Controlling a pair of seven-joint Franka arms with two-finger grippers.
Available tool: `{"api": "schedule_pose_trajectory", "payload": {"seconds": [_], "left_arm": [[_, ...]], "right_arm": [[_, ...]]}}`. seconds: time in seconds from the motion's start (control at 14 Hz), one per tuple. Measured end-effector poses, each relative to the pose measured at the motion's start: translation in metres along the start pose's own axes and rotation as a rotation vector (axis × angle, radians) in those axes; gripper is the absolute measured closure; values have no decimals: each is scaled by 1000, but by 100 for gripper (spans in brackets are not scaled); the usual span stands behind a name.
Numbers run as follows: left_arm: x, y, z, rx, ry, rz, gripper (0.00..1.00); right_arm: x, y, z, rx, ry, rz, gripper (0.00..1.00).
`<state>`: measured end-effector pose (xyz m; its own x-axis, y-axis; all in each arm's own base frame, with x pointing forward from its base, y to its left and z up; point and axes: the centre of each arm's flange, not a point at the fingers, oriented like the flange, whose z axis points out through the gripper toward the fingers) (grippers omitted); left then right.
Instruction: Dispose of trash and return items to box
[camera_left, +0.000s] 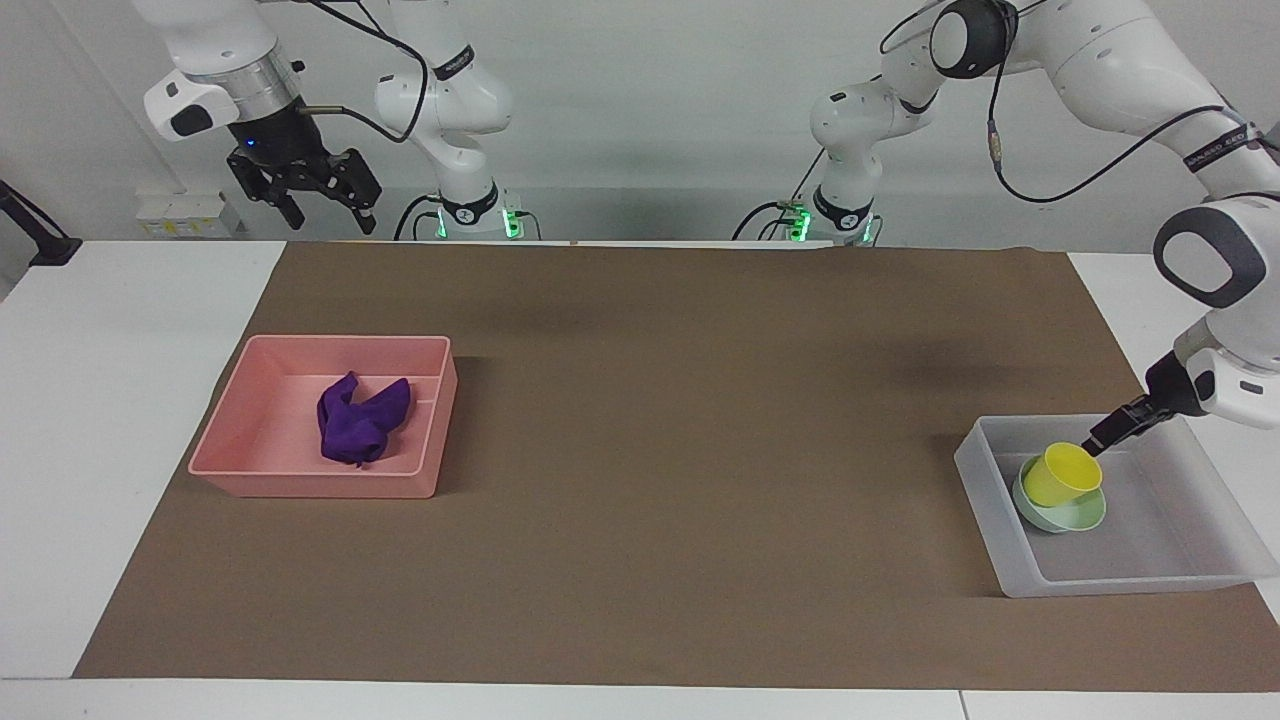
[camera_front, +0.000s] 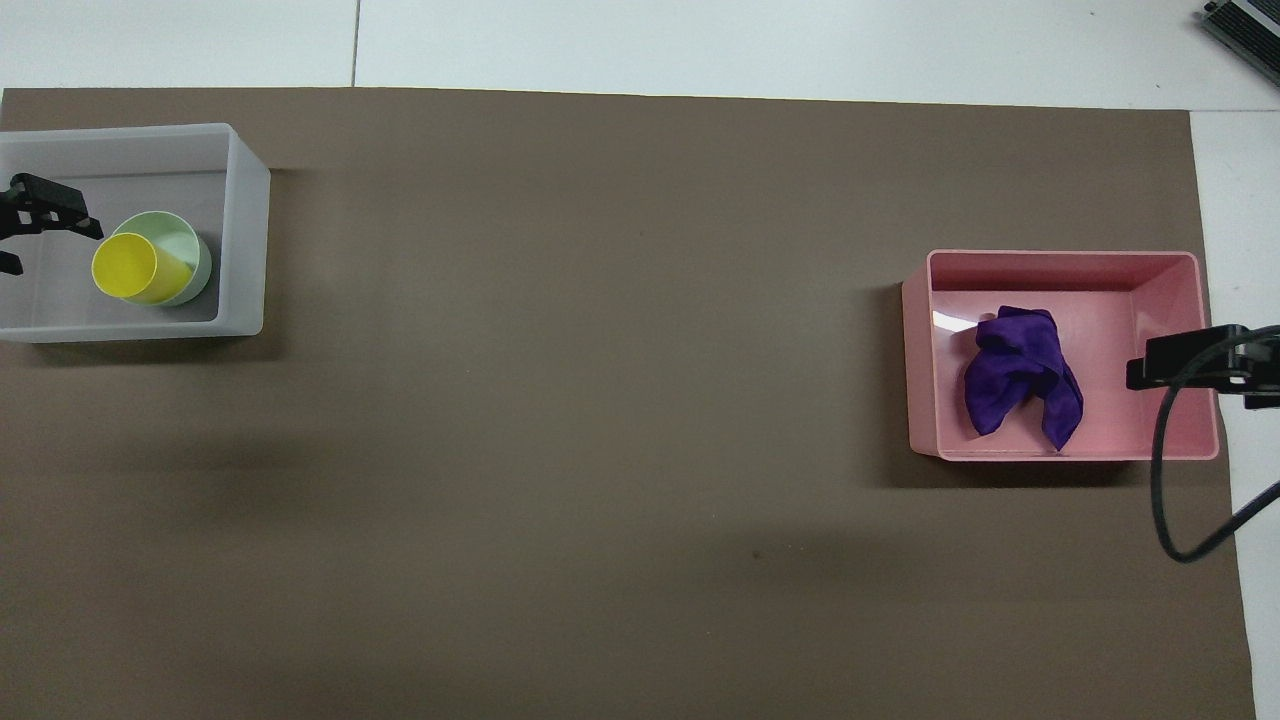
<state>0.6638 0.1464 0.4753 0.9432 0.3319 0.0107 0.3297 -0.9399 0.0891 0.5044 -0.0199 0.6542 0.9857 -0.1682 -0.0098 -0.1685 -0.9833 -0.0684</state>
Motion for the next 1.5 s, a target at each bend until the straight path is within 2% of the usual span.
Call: {"api": "schedule_pose_trajectory", "payload": {"seconds": [0.21, 0.43, 0.57, 0.79, 1.21, 1.5], "left_arm": [[-36, 20, -62, 11, -41, 40, 0], [-91, 87, -108, 45, -101, 154, 0], [-116, 124, -115, 75, -129, 214, 0], [-132, 149, -111, 118, -134, 261, 0], [-187, 153, -120, 121, -94, 301, 0], [-191, 152, -124, 117, -87, 300, 0]], "right_arm": [[0, 2, 0, -6, 1, 2, 0], [0, 3, 0, -16, 2, 2, 0], [0, 3, 0, -26, 3, 1, 0], [0, 3, 0, -29, 3, -1, 0], [-1, 2, 4, -31, -6, -8, 0], [-4, 2, 4, -31, -7, -8, 0]]}}
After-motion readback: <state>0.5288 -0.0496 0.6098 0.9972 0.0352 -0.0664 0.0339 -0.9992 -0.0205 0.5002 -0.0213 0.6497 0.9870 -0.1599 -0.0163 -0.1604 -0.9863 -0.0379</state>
